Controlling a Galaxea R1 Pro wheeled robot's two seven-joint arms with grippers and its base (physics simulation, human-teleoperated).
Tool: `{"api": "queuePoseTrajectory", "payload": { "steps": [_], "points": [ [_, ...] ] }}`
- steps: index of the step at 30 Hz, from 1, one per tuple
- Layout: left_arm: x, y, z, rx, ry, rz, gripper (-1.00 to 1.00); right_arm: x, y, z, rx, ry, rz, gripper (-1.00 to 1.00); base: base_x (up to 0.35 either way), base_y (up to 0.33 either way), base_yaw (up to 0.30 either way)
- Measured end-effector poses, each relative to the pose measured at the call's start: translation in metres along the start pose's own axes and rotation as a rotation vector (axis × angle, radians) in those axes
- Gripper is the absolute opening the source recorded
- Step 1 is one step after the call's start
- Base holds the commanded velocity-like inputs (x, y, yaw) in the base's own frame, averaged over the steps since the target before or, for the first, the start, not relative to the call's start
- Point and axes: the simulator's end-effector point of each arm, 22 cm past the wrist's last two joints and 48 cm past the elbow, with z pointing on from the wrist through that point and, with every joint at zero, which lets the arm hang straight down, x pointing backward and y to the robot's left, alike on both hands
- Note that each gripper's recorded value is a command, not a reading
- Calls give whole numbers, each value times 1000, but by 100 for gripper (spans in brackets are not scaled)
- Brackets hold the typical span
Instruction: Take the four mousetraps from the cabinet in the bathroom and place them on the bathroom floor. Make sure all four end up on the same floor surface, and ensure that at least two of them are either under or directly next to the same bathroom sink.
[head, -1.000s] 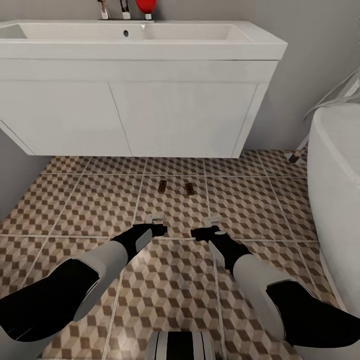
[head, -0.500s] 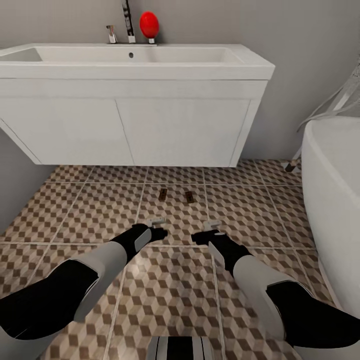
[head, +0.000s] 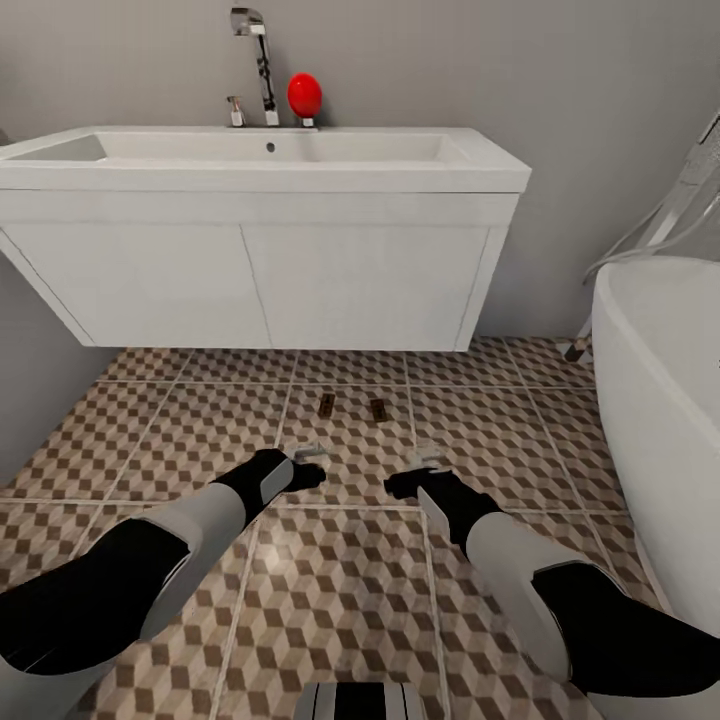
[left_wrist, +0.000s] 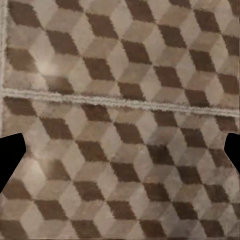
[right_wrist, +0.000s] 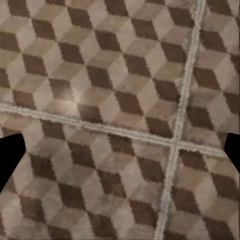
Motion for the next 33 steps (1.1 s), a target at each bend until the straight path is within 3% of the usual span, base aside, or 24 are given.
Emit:
{"api": "queuePoseTrajectory", "payload": {
  "steps": [20,23,33],
  "points": [
    [-2,42,-35,-74,4,-20,100,10,-1,-30,10,50,-11,100,0,0,0],
    [-6,63,-41,-101,3,-30,100,18,-1,-34,12,70,-13,100,0,0,0],
    [-15,69,-63,-108,-6,-33,100,17,-12,-50,32,69,-16,100,0,0,0]
  ]
}}
